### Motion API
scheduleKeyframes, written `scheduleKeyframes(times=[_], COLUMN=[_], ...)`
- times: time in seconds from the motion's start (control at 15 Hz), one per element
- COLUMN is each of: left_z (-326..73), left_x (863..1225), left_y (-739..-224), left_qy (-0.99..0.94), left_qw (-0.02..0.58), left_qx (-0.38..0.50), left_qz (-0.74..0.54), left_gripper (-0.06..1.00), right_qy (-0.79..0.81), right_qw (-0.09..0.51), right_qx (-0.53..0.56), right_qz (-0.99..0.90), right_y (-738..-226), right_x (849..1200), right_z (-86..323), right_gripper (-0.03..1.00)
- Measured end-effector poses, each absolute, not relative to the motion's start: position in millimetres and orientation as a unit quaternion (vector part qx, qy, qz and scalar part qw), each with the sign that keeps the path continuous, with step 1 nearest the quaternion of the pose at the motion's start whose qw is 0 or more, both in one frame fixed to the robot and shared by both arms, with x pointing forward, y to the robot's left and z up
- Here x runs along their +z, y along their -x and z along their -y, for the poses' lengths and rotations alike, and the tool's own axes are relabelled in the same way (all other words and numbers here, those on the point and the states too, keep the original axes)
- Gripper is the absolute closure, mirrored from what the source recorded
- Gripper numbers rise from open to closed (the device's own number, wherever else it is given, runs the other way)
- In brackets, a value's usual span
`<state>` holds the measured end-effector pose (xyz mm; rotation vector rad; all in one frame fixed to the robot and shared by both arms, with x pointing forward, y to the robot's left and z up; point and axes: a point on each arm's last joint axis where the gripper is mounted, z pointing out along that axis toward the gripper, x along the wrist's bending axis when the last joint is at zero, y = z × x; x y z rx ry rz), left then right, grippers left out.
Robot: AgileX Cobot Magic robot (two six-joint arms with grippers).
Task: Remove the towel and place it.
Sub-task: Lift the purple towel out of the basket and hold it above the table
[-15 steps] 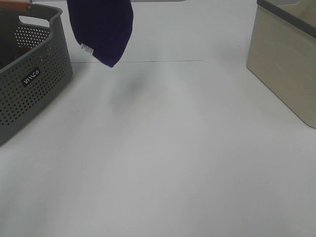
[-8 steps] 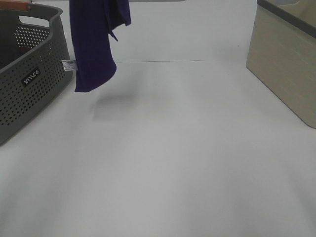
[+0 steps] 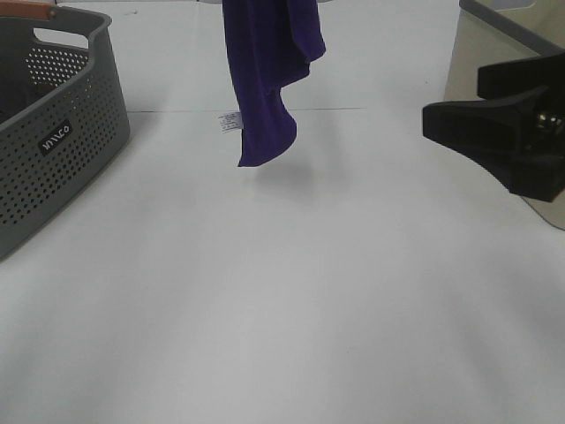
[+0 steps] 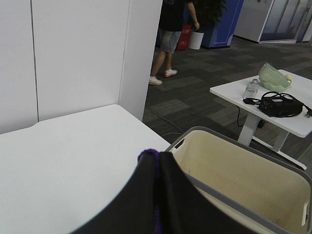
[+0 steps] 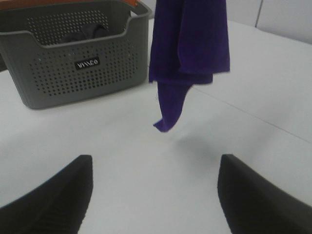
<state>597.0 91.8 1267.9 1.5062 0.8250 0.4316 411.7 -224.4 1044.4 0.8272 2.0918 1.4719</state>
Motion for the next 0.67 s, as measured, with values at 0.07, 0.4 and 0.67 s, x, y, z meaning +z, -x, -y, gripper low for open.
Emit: scheduleKeyframes(times=[0.07,0.4,0.67], left_z=[-91.8,-91.4,-90.8], left_x=[1267.9,1266.6,1264.8], left_y=[-597.0,-596.4,-595.4], left_qy=[-0.659,-0.664,-0.672], left_qw=[0.633,0.629,0.623], left_qx=[0.189,0.185,0.179], left_qz=[-0.360,-0.360,-0.360], left_gripper=[0.94,0.94,0.94], right_qy=[-0.274,-0.221,-0.282], right_qw=[0.233,0.229,0.237], right_qx=[0.543,0.524,0.519], right_qz=[-0.759,-0.790,-0.771], right_y=[-419.9,-441.2,-462.7], right_x=[1040.7,1018.6,1033.1], right_z=[221.3,215.3,215.6], right_gripper=[0.32,0.32,0.32])
